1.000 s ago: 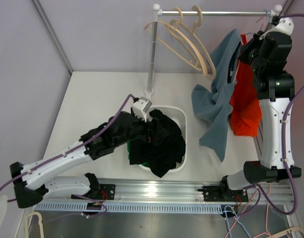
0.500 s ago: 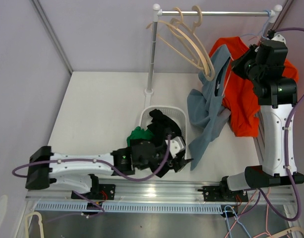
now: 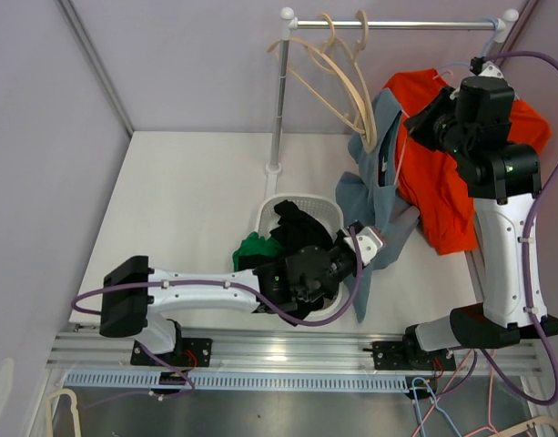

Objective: Remove the t-shirt from the hanger

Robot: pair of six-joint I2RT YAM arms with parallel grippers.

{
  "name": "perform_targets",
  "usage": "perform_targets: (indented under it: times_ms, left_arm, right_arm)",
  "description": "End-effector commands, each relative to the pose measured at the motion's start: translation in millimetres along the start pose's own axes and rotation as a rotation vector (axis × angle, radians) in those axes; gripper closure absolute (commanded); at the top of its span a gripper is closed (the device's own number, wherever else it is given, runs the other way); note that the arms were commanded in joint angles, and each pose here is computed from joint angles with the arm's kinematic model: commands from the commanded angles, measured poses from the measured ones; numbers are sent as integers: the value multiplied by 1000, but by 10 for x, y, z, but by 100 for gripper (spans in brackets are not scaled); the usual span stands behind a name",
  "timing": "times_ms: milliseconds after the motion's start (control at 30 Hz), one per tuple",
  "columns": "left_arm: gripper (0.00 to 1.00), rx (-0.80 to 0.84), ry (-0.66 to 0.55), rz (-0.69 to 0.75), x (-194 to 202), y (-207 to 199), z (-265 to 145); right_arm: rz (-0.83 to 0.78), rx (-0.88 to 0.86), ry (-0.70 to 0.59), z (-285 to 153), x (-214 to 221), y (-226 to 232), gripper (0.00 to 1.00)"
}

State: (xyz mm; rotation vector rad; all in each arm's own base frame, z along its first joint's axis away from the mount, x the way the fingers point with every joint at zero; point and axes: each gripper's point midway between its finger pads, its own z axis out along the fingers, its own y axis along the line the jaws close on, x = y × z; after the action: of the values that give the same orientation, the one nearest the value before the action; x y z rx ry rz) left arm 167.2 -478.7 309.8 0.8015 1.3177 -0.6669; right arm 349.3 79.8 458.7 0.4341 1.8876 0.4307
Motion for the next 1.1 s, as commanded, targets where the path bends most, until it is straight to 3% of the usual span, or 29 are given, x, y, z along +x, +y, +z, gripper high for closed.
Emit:
perform_targets:
  times_ms: [0, 100, 133, 167, 200, 267, 433, 533, 567, 633, 667, 733, 767, 800, 833, 900, 967, 1067]
  left_arm:
    - [99, -89, -49, -14, -283, 136, 66]
    - [99, 12, -121, 0, -368, -39, -135]
    - [99, 50, -160, 5, -450, -160, -234]
    - [99, 76, -141, 38, -213, -239, -346]
    - [99, 76, -222, 34, -401, -251, -419]
    - [99, 119, -238, 32, -334, -432, -536]
    - [99, 202, -188, 79, 58, -856, -599]
    - [99, 8, -17, 71, 389, -547, -305]
    - [99, -86, 17, -36, 349, -386, -213]
    - [99, -160, 174, -62, 502, -27, -135]
    - [99, -166, 169, -129, 329, 67, -72]
    - [99, -169, 190, -232, 237, 319, -20]
    - [99, -175, 205, -254, 19, 446, 5]
    - [99, -192, 145, -343, -451, 709, 127]
    - [99, -206, 240, -338, -163, 778, 118]
    - [100, -203, 342, -340, -70, 897, 195]
    - [99, -198, 300, -340, -399, 1084, 261]
    - [99, -57, 217, -318, -851, 958, 188]
  right_arm:
    - [24, -44, -64, -213, -153, 106, 100]
    - [7, 6, -83, -204, -264, 20, 100]
    - [-4, 55, -16, -37, -145, -76, 100]
    - [-17, 71, 19, 23, -113, -117, 100]
    - [-20, 53, 5, -26, -226, -62, 100]
    - [-26, 97, 143, 214, -20, -219, 100]
    - [-7, 43, 181, 246, -77, -249, 100]
    - [-29, 32, 212, 128, 40, -246, 100]
    - [-47, 12, 217, 60, 95, -178, 100]
    - [-103, -32, 103, -275, -17, -50, 100]
    - [-121, -25, 134, -251, 157, -90, 100]
    - [-132, -95, 24, -630, 32, -7, 100]
    - [-148, -96, 25, -660, 91, -51, 100]
    - [-148, -76, -49, -852, -19, -114, 100]
    - [-146, -79, -60, -922, -26, -124, 100]
    - [-147, -51, -84, -1000, -62, -187, 100]
    - [-154, -2, -108, -1018, -94, -286, 100]
    - [-156, 60, -165, -932, -151, -413, 100]
